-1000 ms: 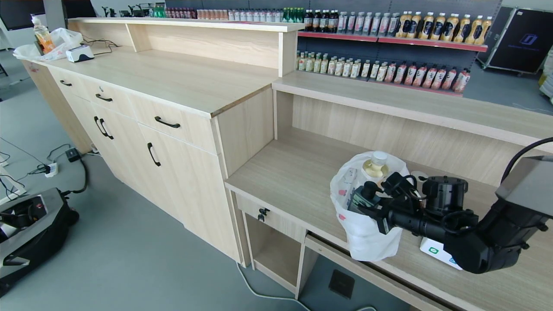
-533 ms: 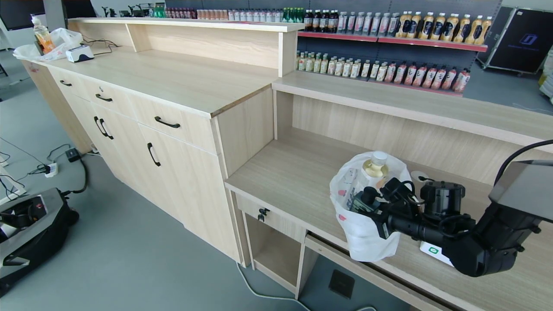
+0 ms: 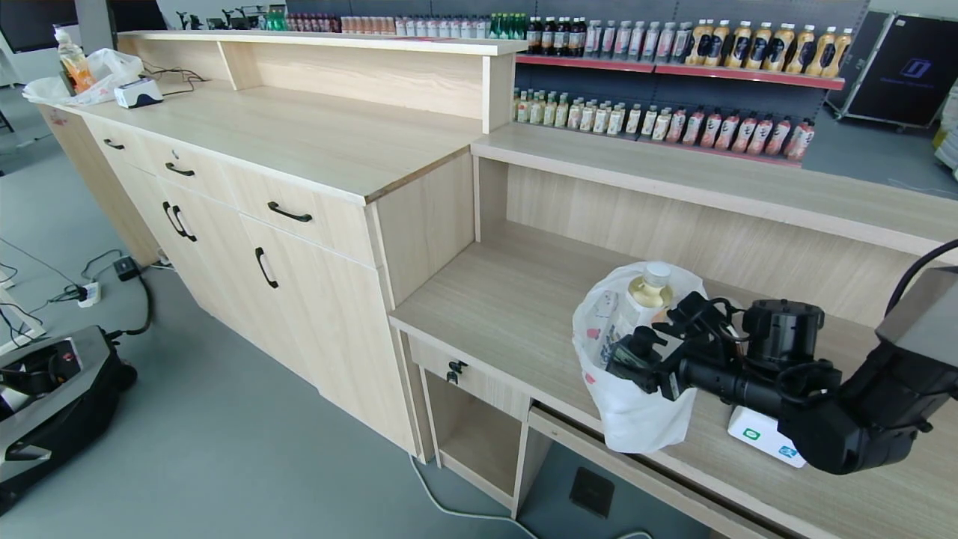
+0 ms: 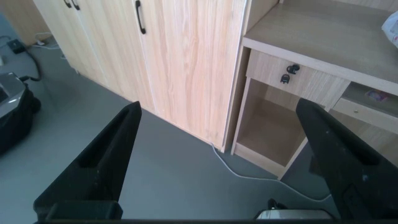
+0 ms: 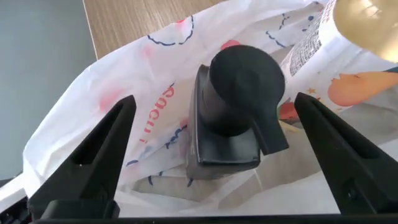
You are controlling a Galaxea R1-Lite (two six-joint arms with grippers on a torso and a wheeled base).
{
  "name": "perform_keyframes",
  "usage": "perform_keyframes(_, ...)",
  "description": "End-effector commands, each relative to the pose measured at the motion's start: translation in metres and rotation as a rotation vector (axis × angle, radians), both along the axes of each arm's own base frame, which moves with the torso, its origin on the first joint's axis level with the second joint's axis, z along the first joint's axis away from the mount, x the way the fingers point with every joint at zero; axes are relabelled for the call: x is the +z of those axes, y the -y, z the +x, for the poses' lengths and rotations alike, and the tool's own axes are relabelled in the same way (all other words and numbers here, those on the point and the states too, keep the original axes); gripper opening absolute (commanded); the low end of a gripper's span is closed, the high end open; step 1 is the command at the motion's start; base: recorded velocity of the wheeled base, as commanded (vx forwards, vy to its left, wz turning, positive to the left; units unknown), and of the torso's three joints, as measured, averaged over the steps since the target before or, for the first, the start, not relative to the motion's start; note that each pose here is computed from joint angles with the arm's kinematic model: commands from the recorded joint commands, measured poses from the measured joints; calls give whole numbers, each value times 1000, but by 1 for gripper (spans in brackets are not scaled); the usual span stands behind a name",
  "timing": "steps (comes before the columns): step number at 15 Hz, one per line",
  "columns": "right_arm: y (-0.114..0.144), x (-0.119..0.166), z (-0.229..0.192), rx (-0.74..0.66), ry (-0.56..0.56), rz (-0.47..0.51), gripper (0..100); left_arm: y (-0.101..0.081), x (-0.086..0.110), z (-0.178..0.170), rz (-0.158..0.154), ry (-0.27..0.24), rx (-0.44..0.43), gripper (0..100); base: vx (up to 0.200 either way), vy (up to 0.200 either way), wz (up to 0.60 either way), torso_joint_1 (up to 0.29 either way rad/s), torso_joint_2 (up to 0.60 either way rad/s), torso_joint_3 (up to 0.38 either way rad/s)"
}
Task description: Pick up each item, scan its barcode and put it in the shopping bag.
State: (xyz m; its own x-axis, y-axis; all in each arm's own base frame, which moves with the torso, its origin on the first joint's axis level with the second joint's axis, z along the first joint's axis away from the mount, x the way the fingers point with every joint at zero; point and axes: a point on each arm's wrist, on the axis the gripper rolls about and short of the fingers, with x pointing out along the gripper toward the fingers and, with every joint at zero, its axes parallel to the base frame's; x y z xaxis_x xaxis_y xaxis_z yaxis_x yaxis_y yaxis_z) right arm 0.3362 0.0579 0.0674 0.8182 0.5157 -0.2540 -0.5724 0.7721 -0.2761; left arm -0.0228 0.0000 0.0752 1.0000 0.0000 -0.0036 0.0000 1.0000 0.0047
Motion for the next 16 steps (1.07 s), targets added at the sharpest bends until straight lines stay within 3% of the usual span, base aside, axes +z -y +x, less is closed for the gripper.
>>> perform_keyframes(1, 2, 45, -24, 4, 106, 8, 100, 0, 0, 0, 0, 1, 0, 100, 0, 0, 0, 0, 0, 0)
perform_keyframes(4, 11, 84, -56, -12, 189, -10, 100, 0, 0, 0, 0, 1, 0, 100, 0, 0, 0, 0, 0, 0)
perform_keyframes(7, 40, 121, -85, -153, 298, -108, 100, 0, 0, 0, 0, 1, 0, 100, 0, 0, -400, 0, 0, 2)
perform_keyframes(11, 45, 176, -105, -316, 391, -15, 100, 0, 0, 0, 0, 1, 0, 100, 0, 0, -600, 4, -1, 1)
perform_keyframes(13, 49, 190, -117, -386, 355, 12, 100, 0, 0, 0, 0, 1, 0, 100, 0, 0, -600, 0, 0, -2)
perform_keyframes(16, 51, 179, -142, -448, 269, 56, 100, 0, 0, 0, 0, 1, 0, 100, 0, 0, -600, 2, 9, 1)
